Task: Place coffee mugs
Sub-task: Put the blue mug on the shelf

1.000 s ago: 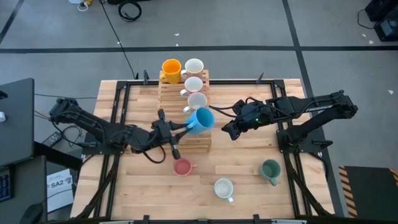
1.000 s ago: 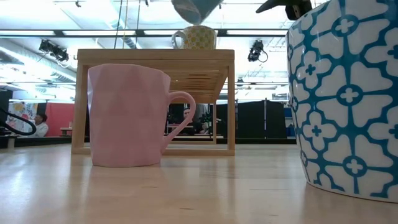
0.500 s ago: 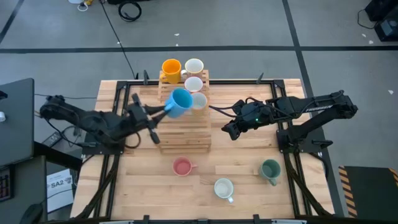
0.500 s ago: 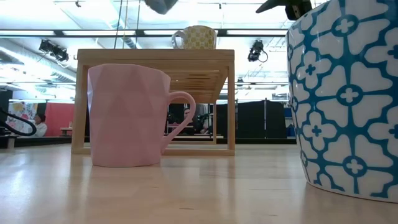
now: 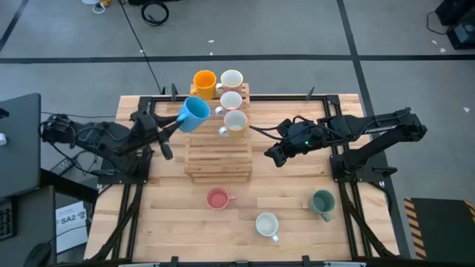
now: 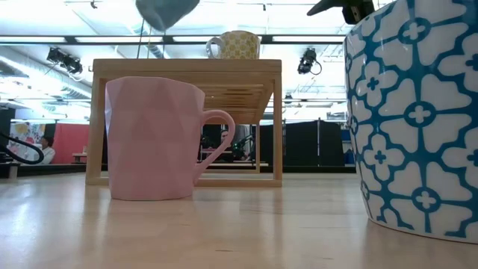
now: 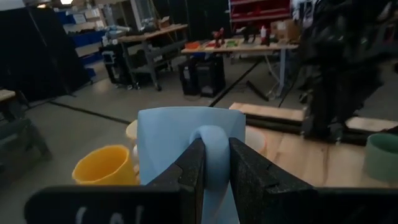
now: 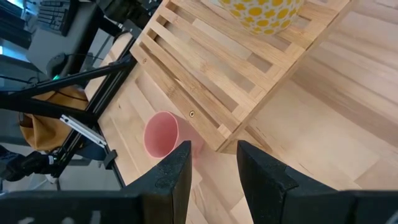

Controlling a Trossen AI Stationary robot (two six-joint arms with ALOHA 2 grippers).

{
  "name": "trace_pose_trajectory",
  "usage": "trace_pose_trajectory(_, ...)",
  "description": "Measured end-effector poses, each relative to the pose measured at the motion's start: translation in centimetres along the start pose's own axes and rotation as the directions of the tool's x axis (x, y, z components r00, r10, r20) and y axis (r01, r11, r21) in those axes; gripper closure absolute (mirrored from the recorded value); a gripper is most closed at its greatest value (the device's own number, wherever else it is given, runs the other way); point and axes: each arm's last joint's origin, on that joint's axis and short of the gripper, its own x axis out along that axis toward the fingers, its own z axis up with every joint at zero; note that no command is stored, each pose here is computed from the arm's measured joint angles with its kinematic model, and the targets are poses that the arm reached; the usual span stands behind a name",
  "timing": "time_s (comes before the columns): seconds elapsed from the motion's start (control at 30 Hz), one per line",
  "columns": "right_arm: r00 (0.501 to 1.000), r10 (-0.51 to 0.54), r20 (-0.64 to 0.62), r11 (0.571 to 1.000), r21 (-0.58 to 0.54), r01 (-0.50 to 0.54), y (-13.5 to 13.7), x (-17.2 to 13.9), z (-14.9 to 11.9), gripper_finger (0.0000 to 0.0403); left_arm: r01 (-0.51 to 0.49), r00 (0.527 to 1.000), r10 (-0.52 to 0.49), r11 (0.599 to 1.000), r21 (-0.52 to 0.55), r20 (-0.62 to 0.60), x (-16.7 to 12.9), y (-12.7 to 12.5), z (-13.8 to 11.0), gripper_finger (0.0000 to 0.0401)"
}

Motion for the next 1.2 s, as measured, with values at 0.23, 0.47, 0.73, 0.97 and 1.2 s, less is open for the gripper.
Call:
trace_pose_trajectory(0.23,1.0,0.002,0.005,1.0,-0.025,-0.001,0.0,0.0,0.0,0.0269,-0.033,0.999,0.034,0.999,0.028,-0.03,0.5,0.3,-1.2,0.034)
trace_pose_trajectory(0.47,1.0,0.001,0.005,1.0,-0.025,-0.001,0.0,0.0,0.0,0.0269,-0.064,0.998,0.064,0.998,-0.02,0.0,0.6,1.2,-5.0,0.034)
trace_pose_trajectory(0.73,1.0,0.002,0.02,1.0,-0.024,-0.001,0.1,0.0,0.1,0.0269,0.055,0.987,-0.05,0.998,-0.03,0.155,0.7,2.5,-8.3,0.034)
trace_pose_trajectory(0.97,1.0,0.004,0.023,1.0,-0.024,-0.004,0.1,0.0,0.1,0.0269,0.093,0.968,-0.091,0.996,0.0,0.234,1.6,3.4,-10.2,0.034)
trace_pose_trajectory(1.2,1.0,0.005,0.024,0.999,-0.049,-0.004,0.1,0.0,0.1,0.0269,0.069,0.954,-0.066,0.998,-0.002,0.294,2.8,4.5,-12.1,0.034)
